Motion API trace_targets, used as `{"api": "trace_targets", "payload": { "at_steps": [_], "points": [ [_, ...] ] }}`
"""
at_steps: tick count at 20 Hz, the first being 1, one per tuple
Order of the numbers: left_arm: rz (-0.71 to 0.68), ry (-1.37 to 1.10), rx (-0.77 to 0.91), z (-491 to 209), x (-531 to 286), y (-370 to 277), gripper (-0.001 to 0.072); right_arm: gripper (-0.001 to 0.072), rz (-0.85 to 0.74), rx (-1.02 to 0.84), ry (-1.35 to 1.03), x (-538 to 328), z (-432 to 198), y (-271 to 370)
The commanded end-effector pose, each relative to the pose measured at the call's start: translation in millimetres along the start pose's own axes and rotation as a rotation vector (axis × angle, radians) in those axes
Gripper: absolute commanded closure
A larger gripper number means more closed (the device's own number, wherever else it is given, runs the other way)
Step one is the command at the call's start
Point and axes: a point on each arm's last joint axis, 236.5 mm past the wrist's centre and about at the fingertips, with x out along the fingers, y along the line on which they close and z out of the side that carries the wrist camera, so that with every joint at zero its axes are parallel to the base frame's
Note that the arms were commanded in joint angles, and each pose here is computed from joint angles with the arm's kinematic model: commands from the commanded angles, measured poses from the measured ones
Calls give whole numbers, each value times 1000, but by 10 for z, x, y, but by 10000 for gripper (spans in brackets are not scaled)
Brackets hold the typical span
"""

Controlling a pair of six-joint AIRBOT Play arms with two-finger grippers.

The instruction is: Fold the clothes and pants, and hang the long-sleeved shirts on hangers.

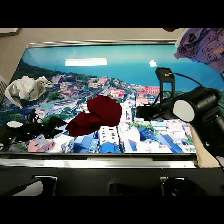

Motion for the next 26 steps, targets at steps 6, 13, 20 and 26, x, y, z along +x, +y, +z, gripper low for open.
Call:
{"api": "trace_targets", "payload": {
  "at_steps": [6,13,20,26],
  "points": [
    [-23,19,-60,-28,312,-37,105,480,27,9,13,-5,-33,65],
    [-55,-9,-69,65,335,-176,692,350,138,251,-43,-28,142,306],
    [-72,18,-57,-3,303,-240,692,338,348,652,-71,187,862,-171],
    [-76,33,-57,-41,303,-250,692,293,442,514,211,1737,659,71]
  ]
}}
